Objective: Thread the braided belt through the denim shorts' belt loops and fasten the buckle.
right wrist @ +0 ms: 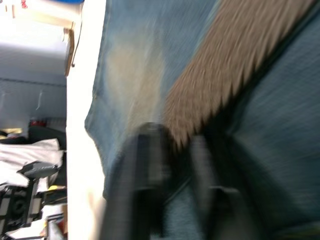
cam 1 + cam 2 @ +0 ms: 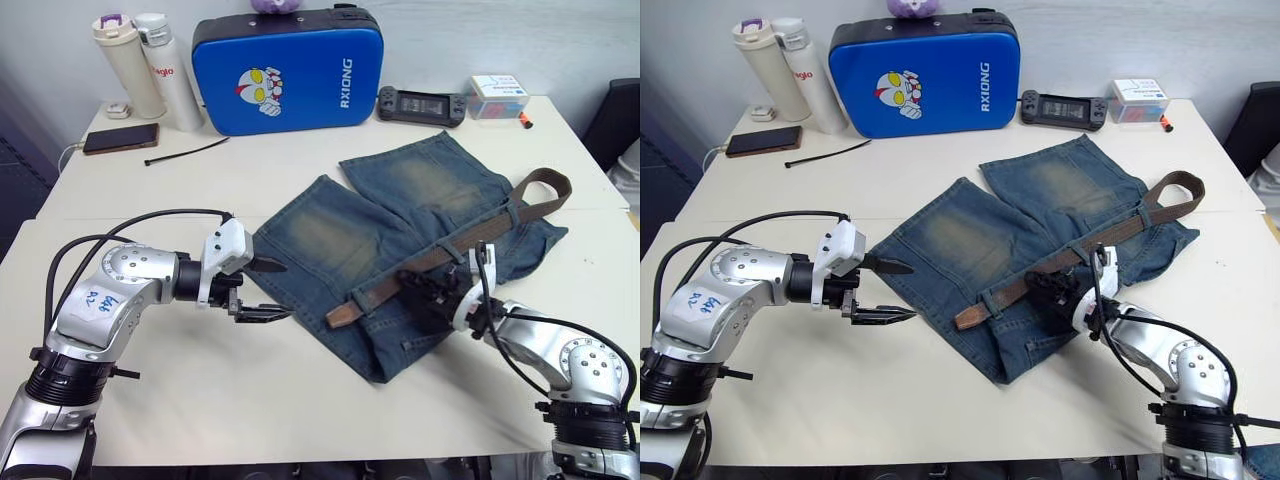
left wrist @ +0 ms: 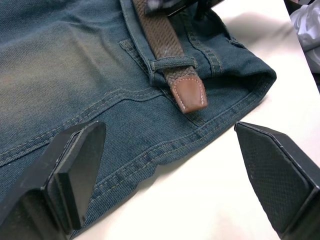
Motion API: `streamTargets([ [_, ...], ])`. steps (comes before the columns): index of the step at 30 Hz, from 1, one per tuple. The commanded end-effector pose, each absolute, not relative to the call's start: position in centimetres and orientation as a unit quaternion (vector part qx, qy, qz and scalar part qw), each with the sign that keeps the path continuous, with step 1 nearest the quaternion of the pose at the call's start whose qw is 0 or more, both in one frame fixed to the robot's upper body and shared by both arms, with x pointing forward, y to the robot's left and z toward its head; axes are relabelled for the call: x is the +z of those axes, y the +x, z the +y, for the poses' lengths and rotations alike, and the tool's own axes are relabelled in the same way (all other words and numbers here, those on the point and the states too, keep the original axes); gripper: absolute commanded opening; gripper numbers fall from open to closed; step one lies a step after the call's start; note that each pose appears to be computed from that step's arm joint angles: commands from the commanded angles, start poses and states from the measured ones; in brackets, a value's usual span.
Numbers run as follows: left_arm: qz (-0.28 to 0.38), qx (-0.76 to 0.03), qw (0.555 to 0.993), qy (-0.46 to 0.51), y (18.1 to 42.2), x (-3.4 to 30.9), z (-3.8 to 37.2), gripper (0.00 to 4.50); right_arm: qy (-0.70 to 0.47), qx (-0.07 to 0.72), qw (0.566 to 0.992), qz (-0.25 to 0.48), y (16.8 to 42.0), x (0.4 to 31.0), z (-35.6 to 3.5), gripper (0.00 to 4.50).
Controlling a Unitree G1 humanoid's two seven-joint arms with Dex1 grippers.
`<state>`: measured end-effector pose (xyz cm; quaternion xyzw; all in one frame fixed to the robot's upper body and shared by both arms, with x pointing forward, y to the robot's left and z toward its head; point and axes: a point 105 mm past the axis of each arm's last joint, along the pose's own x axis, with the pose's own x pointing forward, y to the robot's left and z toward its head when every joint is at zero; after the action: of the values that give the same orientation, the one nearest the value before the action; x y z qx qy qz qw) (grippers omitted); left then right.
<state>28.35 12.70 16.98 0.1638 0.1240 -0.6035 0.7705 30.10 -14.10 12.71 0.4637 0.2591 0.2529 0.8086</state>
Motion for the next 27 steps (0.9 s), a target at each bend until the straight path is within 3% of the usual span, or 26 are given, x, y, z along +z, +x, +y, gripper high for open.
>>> streamTargets([
  [1,0.1,-0.619,0.759,0.175,27.9,17.8,11.5,4.5,0.448,0.284,0.803,0.274,29.0,12.7,-12.1,0.05],
  [6,0.097,-0.637,0.745,0.171,27.2,17.4,10.1,4.5,0.425,0.28,0.816,0.273,28.7,13.0,-13.5,0.05],
  [7,0.096,-0.639,0.744,0.171,27.1,17.3,10.0,4.5,0.416,0.284,0.819,0.274,28.4,13.2,-13.8,0.81],
  [8,0.095,-0.64,0.743,0.171,27.0,17.3,9.8,4.5,0.404,0.289,0.824,0.273,28.2,13.5,-14.2,1.07],
  [15,0.091,-0.647,0.736,0.175,26.5,17.1,9.5,4.5,0.266,0.346,0.857,0.273,26.0,16.6,-16.6,4.47],
  [16,0.089,-0.647,0.736,0.176,26.5,17.2,9.5,4.5,0.249,0.351,0.86,0.273,25.8,16.9,-16.8,4.47],
  [19,0.085,-0.649,0.732,0.188,26.2,17.2,9.3,4.5,0.057,0.367,0.891,0.261,25.4,17.5,-18.3,4.47],
  [22,0.081,-0.649,0.731,0.194,26.0,17.0,9.2,4.5,-0.081,0.416,0.872,0.244,24.7,17.4,-18.3,4.47],
  [25,0.065,-0.635,0.738,0.219,26.3,16.8,8.7,4.5,-0.152,0.433,0.856,0.238,25.4,16.9,-18.8,3.65],
  [27,0.056,-0.629,0.739,0.233,26.3,16.5,8.2,4.5,-0.177,0.43,0.855,0.231,26.2,16.7,-19.1,2.73],
])
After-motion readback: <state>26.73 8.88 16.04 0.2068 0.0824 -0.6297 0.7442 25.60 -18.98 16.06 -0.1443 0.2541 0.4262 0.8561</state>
